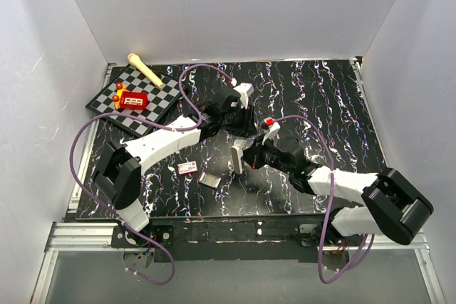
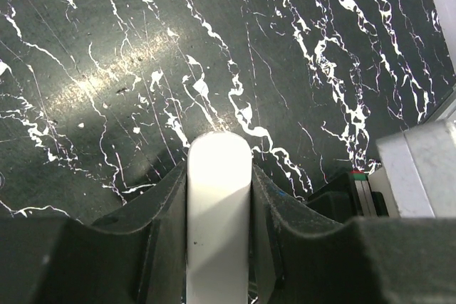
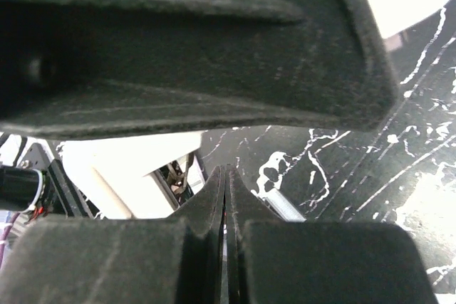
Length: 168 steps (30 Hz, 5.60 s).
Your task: Unload the staples from the stapler
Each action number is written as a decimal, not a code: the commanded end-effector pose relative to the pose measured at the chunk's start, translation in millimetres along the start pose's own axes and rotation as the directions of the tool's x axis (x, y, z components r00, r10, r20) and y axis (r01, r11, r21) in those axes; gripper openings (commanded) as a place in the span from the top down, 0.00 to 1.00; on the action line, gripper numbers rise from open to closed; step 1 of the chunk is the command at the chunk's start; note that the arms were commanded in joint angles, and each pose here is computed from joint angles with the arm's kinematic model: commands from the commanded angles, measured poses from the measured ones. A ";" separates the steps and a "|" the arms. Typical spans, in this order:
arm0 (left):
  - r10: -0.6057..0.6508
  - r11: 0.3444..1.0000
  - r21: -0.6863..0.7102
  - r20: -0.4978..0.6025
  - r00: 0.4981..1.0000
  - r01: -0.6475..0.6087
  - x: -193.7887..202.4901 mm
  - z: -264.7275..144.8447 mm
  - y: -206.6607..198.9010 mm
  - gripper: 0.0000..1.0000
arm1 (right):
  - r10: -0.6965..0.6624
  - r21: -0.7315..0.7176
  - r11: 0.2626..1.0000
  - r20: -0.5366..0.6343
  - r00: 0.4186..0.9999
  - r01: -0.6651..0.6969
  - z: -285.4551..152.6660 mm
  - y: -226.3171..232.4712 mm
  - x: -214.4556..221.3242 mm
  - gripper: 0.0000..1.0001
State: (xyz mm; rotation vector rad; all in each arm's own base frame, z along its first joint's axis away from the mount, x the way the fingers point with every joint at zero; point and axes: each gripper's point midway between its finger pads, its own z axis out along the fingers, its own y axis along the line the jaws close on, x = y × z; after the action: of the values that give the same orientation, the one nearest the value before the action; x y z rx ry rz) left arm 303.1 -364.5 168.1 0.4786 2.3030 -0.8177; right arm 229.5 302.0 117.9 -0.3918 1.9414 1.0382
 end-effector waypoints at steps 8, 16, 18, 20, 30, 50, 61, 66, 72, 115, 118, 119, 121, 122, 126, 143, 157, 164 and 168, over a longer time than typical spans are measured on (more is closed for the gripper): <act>0.015 0.999 0.039 0.008 1.000 -0.016 -23.9 -6.5 -10.6 1.00 | 0.018 -0.152 0.988 0.030 0.999 -0.013 6.1 24.7 -17.7 0.99; 0.023 0.999 -0.035 -0.081 0.996 -0.026 -19.0 -4.5 4.5 1.00 | 0.029 -0.202 0.979 0.028 0.999 -0.023 11.3 38.2 -26.8 0.99; 0.021 0.999 -0.039 -0.077 0.997 -0.024 -19.9 -7.6 6.8 1.00 | -0.015 -0.256 0.966 0.053 0.998 0.028 4.1 61.2 -37.0 0.99; 0.020 0.999 -0.033 -0.074 0.997 -0.022 -21.6 -10.8 7.9 1.00 | -0.059 -0.276 0.958 0.069 0.996 0.076 -5.0 74.7 -45.1 0.99; 0.010 1.000 0.002 -0.099 0.995 -0.010 -13.5 -12.2 3.4 1.00 | 0.001 -0.153 0.988 0.017 1.000 0.002 19.6 37.2 -34.1 0.99; 0.036 0.999 0.013 -0.060 0.998 -0.035 -22.5 -27.1 0.0 1.00 | -0.106 -0.100 0.989 0.043 0.993 0.110 11.9 39.0 -35.0 0.99; 0.083 0.988 0.129 0.015 0.996 -0.084 -41.6 -65.6 -31.0 1.00 | -0.151 0.098 0.984 0.051 0.987 0.146 -11.5 12.0 -50.3 0.99; 0.113 0.969 0.218 0.037 0.993 -0.119 -43.5 -88.1 -50.6 1.00 | -0.174 0.179 0.971 0.061 0.983 0.161 -29.6 4.7 -63.1 0.99; 0.115 0.954 0.259 0.152 0.982 -0.151 -57.4 -118.3 -64.9 1.00 | -0.182 0.119 0.977 0.040 0.982 0.176 -60.7 27.2 -71.6 0.99; -0.067 0.943 0.330 0.336 0.940 -0.051 -67.5 -187.6 -81.9 1.00 | -0.360 0.147 0.929 0.143 0.922 0.339 -73.5 110.6 -118.9 0.99; -0.042 0.939 0.337 0.328 0.944 -0.076 -63.5 -189.9 -83.9 1.00 | -0.379 0.150 0.921 0.140 0.915 0.359 -84.2 108.3 -120.6 0.99; -0.032 0.933 0.348 0.323 0.946 -0.088 -62.3 -190.7 -86.1 1.00 | -0.389 0.152 0.917 0.133 0.911 0.369 -88.6 106.7 -120.4 0.99; -0.018 0.924 0.367 0.317 0.948 -0.105 -59.7 -192.3 -89.7 1.00 | -0.406 0.154 0.909 0.118 0.906 0.388 -97.7 104.0 -119.8 0.99; -0.007 0.918 0.378 0.319 0.948 -0.120 -59.4 -194.7 -92.4 1.00 | -0.415 0.153 0.905 0.103 0.904 0.398 -102.7 101.6 -117.6 0.99; 0.040 0.884 0.432 0.315 0.948 -0.181 -53.9 -200.7 -103.2 1.00 | -0.421 0.079 0.907 0.116 0.899 0.415 -125.0 110.8 -118.0 0.99; 0.124 0.656 0.678 0.336 0.934 -0.331 -35.3 -228.7 -149.1 1.00 | -0.349 -0.157 0.903 0.275 0.896 0.399 -167.9 166.7 -149.2 0.99; 0.164 0.564 0.746 0.321 0.933 -0.355 -21.2 -228.7 -157.1 0.99 | -0.332 -0.217 0.878 0.368 0.868 0.427 -176.4 195.6 -178.4 0.99; 0.244 0.456 0.811 0.282 0.928 -0.366 1.5 -227.7 -166.6 0.95 | -0.378 -0.224 0.842 0.402 0.834 0.490 -172.9 212.7 -197.4 0.99; 0.308 0.376 0.867 0.216 0.927 -0.327 24.7 -226.8 -171.8 0.91 | -0.404 -0.237 0.816 0.420 0.813 0.528 -167.9 222.5 -206.7 0.99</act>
State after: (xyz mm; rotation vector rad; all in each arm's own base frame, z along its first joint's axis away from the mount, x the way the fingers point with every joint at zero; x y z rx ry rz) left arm 134.6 -334.8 382.1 1.1035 1.4441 -1.6576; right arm 116.2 269.7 367.6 -0.8476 1.4927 0.9596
